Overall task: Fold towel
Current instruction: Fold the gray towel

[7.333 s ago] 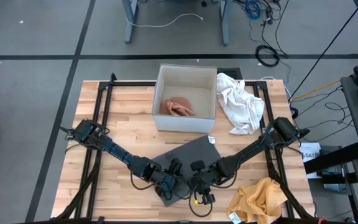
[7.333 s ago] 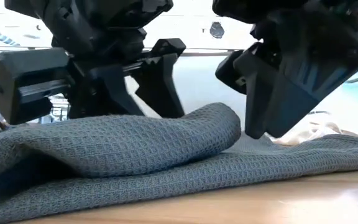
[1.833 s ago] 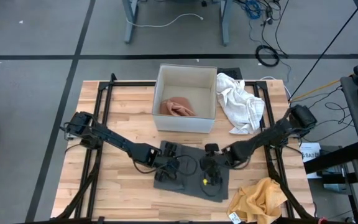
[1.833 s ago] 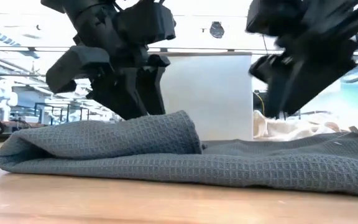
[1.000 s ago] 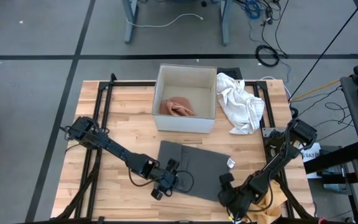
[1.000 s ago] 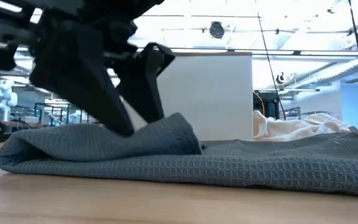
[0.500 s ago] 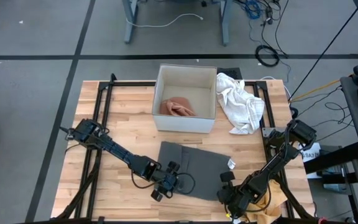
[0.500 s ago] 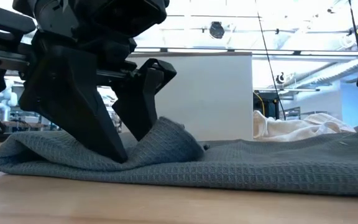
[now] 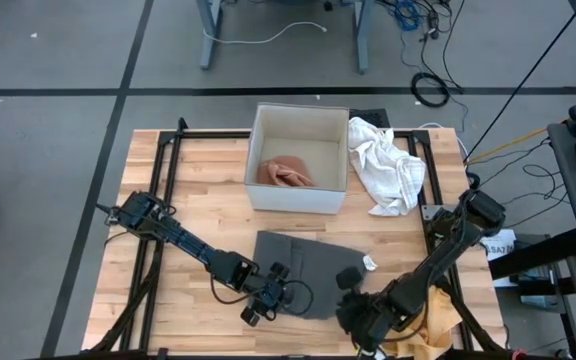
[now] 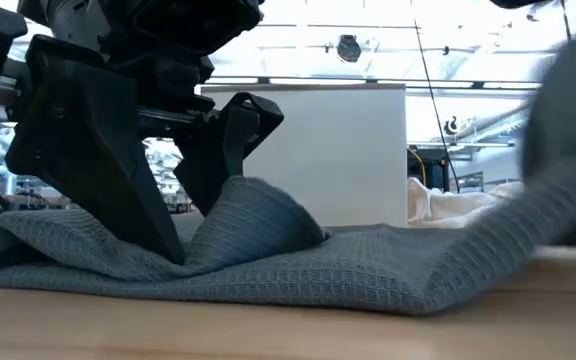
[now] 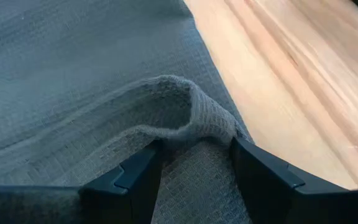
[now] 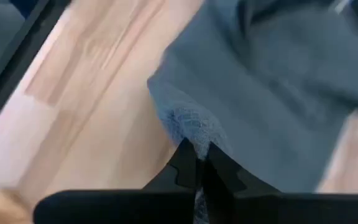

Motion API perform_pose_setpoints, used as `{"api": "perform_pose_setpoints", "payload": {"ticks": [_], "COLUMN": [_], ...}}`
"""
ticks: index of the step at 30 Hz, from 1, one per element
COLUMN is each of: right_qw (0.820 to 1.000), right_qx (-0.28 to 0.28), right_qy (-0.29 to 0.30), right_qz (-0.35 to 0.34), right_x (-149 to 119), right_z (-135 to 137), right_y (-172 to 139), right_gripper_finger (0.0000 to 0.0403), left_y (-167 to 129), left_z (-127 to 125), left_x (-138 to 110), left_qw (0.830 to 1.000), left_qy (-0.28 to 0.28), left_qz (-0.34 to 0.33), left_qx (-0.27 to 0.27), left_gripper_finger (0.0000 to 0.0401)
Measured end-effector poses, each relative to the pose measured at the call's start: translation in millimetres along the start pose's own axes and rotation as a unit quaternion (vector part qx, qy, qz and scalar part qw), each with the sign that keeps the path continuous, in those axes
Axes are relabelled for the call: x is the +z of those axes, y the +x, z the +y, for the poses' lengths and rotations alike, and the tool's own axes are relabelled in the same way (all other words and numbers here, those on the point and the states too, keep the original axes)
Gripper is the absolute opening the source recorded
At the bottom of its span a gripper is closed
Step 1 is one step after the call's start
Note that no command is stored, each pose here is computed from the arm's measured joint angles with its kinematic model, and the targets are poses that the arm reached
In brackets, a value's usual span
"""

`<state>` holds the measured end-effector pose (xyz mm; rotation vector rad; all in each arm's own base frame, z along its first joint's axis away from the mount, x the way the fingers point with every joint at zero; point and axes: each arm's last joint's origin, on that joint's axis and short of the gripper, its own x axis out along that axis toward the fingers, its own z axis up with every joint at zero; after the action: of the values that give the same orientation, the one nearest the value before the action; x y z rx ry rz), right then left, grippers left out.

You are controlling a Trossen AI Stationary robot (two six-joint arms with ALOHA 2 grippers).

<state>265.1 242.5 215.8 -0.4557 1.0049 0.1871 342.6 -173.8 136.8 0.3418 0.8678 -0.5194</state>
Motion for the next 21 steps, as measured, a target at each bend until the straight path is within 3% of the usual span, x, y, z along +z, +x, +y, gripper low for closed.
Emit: {"api": "perform_pose_setpoints", "payload": {"ticks": [5,14,21], "right_qw": [0.996,0.987,0.982], "right_qx": [-0.048,-0.080,-0.089], "right_qy": [-0.056,-0.126,-0.153], "right_qz": [-0.053,-0.067,-0.064], "right_x": [22.6,36.3,37.5], "right_z": [-26.4,-47.8,-49.6], "right_y": [4.1,49.9,69.8], "right_gripper_finger": [0.0001,0.0000,0.0000], "left_y": [0.1,-34.3,-66.2], "left_z": [-1.1,-18.8,-34.0], "left_x": [3.2,20.4,15.2], "left_qw": [1.000,0.994,0.991], "left_qy": [0.009,0.027,-0.031], "left_qz": [-0.015,-0.036,0.013], "left_qx": [0.006,0.097,0.129], "left_gripper_finger": [0.0202,0.0202,0.0202]}}
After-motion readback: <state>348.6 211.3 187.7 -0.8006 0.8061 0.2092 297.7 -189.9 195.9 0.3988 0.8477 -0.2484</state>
